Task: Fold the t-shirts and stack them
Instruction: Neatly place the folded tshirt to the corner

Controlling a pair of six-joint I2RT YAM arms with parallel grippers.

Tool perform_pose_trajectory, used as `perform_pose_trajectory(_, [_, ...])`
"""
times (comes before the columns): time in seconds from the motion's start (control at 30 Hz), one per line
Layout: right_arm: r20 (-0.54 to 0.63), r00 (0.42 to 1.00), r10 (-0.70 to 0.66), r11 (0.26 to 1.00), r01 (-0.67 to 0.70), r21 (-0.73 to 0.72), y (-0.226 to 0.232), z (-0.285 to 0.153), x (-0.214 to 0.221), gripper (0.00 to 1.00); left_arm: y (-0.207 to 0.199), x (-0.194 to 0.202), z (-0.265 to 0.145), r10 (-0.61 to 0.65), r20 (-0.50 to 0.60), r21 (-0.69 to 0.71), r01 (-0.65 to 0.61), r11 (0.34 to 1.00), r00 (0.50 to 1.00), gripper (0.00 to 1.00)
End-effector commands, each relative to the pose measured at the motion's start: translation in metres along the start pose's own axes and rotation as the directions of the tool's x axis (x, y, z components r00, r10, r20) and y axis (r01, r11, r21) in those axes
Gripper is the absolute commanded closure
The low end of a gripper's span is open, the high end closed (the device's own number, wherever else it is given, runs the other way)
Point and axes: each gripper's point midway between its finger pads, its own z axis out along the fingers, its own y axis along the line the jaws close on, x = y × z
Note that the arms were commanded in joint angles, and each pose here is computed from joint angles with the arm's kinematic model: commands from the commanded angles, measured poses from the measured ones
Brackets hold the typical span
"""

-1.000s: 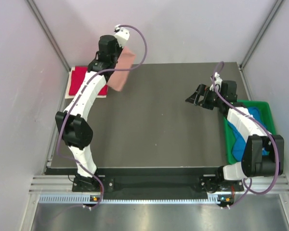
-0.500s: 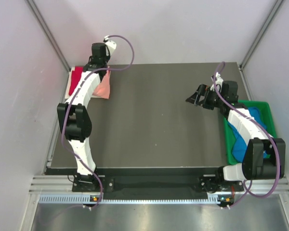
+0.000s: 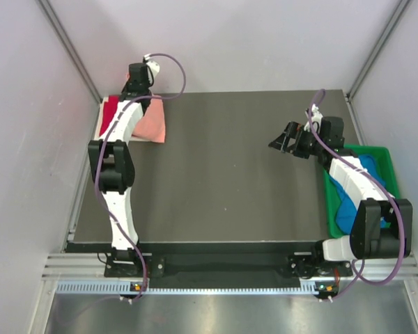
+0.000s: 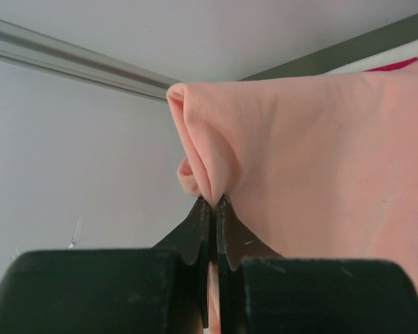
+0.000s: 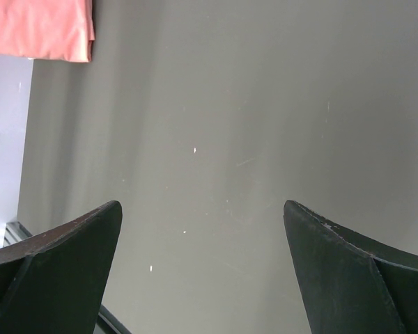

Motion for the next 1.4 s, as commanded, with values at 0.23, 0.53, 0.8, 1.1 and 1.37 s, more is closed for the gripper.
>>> perform_pose_trajectory(0.23, [0.044,0.998,-0.033,0.998,0.035,-0.054,0.015,0.0,-0.012,0.0,0.05,-0.01,0.019,-0.015,0.0,-0.245,0.015,0.97,1.0,1.0])
perform_pose_trajectory(0.53, [0.054,0.998,-0.031,0.998,0.034,-0.06,0.016,0.001,-0.015,0.0,0.066,0.002,0.026,-0.065,0.007,-0.261,0.065,0.963,0.998,1.0])
perform_pose_trajectory(0.8, [0.06,0.998,-0.024,0.997,0.028,-0.068,0.017,0.001,-0.015,0.0,0.069,0.001,0.026,-0.069,0.017,-0.278,0.071,0.958,0.997,1.0])
perform_pose_trajectory(1.1, [0.057,0.998,-0.02,0.997,0.024,-0.072,0.017,0.002,-0.014,0.0,0.082,0.045,0.052,-0.111,-0.064,-0.333,0.083,0.939,0.992,1.0])
perform_pose_trajectory(1.37, [0.052,0.999,-0.015,0.997,0.019,-0.07,0.016,0.003,-0.013,0.0,0.08,0.038,0.049,-0.097,-0.041,-0.364,0.076,0.928,0.994,0.55])
